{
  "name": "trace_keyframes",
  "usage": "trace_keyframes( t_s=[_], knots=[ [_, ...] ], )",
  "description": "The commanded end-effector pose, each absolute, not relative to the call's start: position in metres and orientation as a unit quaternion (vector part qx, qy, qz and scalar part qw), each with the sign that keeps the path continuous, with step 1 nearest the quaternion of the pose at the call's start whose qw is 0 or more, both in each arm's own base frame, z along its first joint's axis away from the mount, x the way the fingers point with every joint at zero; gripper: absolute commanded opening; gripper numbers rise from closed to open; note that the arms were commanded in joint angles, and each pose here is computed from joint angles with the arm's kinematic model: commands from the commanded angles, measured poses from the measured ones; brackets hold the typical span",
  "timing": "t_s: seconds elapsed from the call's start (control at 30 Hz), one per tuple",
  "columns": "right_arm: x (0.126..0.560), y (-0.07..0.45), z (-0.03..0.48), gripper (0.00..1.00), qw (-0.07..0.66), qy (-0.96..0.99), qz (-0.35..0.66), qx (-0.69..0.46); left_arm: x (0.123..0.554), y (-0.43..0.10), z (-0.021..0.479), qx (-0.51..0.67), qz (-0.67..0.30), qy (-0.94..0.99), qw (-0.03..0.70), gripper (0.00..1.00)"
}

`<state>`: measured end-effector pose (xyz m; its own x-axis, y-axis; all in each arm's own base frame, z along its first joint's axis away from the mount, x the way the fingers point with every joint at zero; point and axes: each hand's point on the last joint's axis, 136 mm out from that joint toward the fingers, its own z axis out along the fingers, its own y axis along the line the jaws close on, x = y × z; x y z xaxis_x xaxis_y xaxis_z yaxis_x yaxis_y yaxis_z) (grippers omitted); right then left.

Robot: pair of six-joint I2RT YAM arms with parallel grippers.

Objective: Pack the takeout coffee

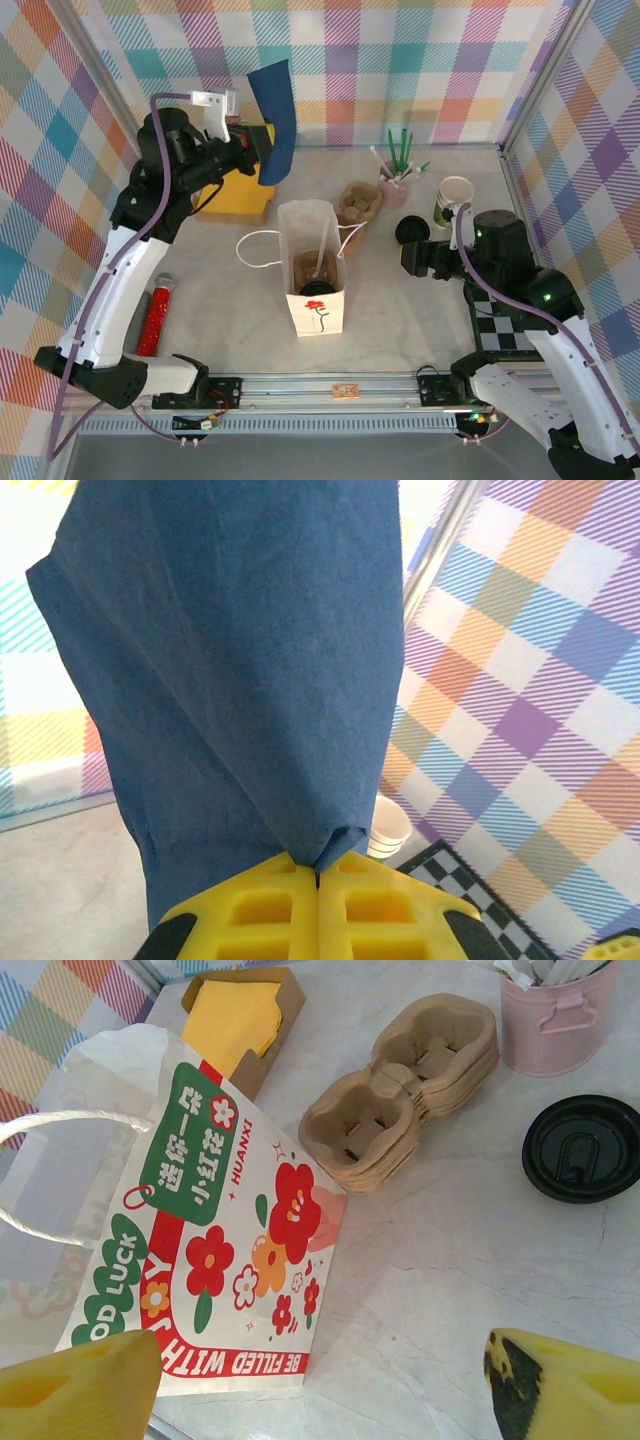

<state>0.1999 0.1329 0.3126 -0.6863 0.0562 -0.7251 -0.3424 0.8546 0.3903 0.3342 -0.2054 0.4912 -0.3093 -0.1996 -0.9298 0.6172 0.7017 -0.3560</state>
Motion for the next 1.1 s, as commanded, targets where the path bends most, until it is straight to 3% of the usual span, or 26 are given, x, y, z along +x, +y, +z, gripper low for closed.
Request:
trace_keyframes(
  t_s=[0.0,0.5,1.07],
  knots=[
    [0.198,0.135,0.315,0.84,0.389,0.877,0.271,-0.077,0.314,-0.216,0.508,0.156,-0.408,0.692,0.574,0.0],
    [0.197,0.14,0.32,0.83,0.385,0.874,0.287,-0.076,0.276,-0.236,0.48,0.187,-0.47,0.63,0.589,0.0],
    [0.201,0.145,0.318,0.82,0.38,0.873,0.296,-0.073,0.264,-0.249,0.428,0.209,-0.426,0.631,0.614,0.0]
  ],
)
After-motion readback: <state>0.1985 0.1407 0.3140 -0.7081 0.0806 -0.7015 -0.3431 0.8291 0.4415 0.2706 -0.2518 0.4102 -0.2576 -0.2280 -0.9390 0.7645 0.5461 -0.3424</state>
